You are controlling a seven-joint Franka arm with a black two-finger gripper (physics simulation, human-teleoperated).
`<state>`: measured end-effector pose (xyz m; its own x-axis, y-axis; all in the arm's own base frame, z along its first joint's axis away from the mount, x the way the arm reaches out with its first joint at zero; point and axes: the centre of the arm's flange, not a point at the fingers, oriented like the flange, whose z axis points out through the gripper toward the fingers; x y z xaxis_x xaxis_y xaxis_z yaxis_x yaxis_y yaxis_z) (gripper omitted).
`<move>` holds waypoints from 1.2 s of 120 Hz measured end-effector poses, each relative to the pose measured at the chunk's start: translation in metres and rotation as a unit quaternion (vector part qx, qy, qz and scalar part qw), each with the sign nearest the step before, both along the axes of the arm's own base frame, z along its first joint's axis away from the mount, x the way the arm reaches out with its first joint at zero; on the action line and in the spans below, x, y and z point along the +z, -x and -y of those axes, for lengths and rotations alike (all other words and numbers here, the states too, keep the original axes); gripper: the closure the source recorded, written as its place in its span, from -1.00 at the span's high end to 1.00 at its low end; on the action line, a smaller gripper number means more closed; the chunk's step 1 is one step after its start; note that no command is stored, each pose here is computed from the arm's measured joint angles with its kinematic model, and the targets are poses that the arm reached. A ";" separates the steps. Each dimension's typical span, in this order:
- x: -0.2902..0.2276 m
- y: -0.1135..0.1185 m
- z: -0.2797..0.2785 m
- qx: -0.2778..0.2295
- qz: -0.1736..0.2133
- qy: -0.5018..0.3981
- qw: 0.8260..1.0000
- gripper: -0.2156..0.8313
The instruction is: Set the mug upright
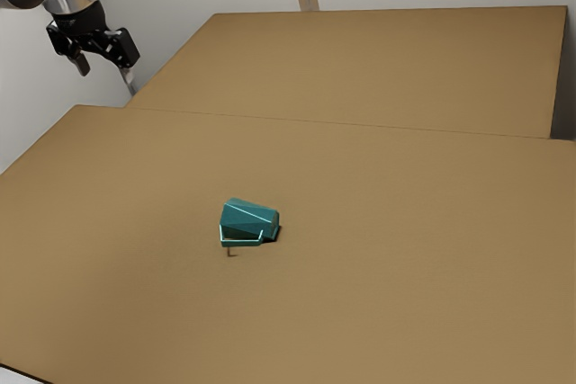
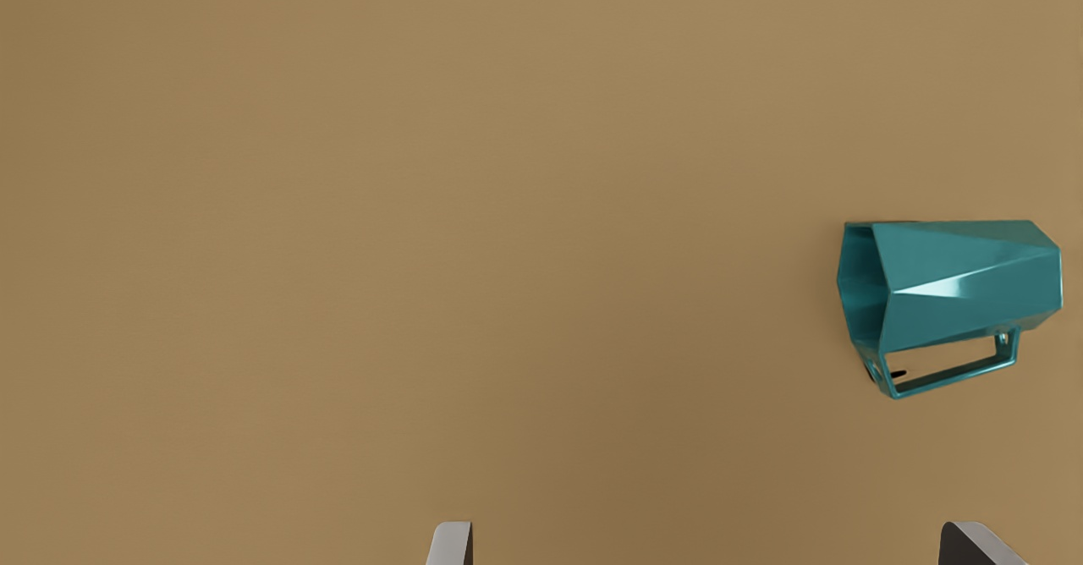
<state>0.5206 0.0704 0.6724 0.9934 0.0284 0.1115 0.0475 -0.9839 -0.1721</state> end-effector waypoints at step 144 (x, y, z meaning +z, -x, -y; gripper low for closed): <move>-0.318 -0.049 -0.019 0.157 -0.162 0.343 0.912 0.59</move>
